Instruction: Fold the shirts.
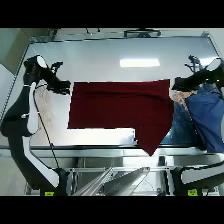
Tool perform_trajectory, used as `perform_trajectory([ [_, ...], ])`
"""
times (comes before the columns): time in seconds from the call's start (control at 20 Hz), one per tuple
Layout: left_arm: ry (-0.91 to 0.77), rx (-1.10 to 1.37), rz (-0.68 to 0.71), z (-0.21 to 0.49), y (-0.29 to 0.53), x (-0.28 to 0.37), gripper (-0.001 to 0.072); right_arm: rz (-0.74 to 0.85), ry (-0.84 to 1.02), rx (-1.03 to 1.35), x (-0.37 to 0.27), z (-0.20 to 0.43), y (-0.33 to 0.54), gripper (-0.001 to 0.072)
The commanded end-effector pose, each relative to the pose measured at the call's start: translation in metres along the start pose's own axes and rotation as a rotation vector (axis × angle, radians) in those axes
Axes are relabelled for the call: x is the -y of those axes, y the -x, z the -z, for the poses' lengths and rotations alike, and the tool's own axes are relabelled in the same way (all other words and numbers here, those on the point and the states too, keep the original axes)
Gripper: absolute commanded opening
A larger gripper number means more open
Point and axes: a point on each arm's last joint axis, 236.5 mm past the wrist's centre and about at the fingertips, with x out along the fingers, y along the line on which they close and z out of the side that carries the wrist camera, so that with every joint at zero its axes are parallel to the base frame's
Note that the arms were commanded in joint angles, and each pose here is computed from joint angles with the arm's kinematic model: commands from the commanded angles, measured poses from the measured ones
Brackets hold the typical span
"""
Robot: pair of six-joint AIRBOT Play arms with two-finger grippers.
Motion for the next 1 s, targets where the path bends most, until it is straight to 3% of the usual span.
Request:
perform_trajectory([
  [0.0,0.072,0.013,0.020,0.042,0.021,-0.020,0.0247,0.064,-0.099,-0.037,0.020,0.060,0.040,0.0343],
  [0.25,0.169,-0.045,0.119,0.108,-0.020,-0.033,0.0247,0.060,-0.286,-0.055,0.025,0.176,0.033,0.0344],
  [0.3,0.188,-0.074,0.139,0.119,-0.030,-0.033,0.0282,0.050,-0.301,-0.050,0.021,0.192,0.028,0.0345],
  [0.4,0.198,-0.079,0.226,0.126,-0.045,-0.019,0.0285,0.025,-0.350,-0.053,0.011,0.222,0.013,0.0345],
  [0.65,0.188,-0.068,0.285,0.138,-0.083,0.001,0.0285,-0.094,-0.429,-0.132,-0.016,0.272,-0.024,0.0347],
  [0.95,0.213,-0.148,0.317,0.156,-0.116,0.007,0.0285,-0.133,-0.460,-0.158,-0.024,0.285,-0.035,0.0347],
])
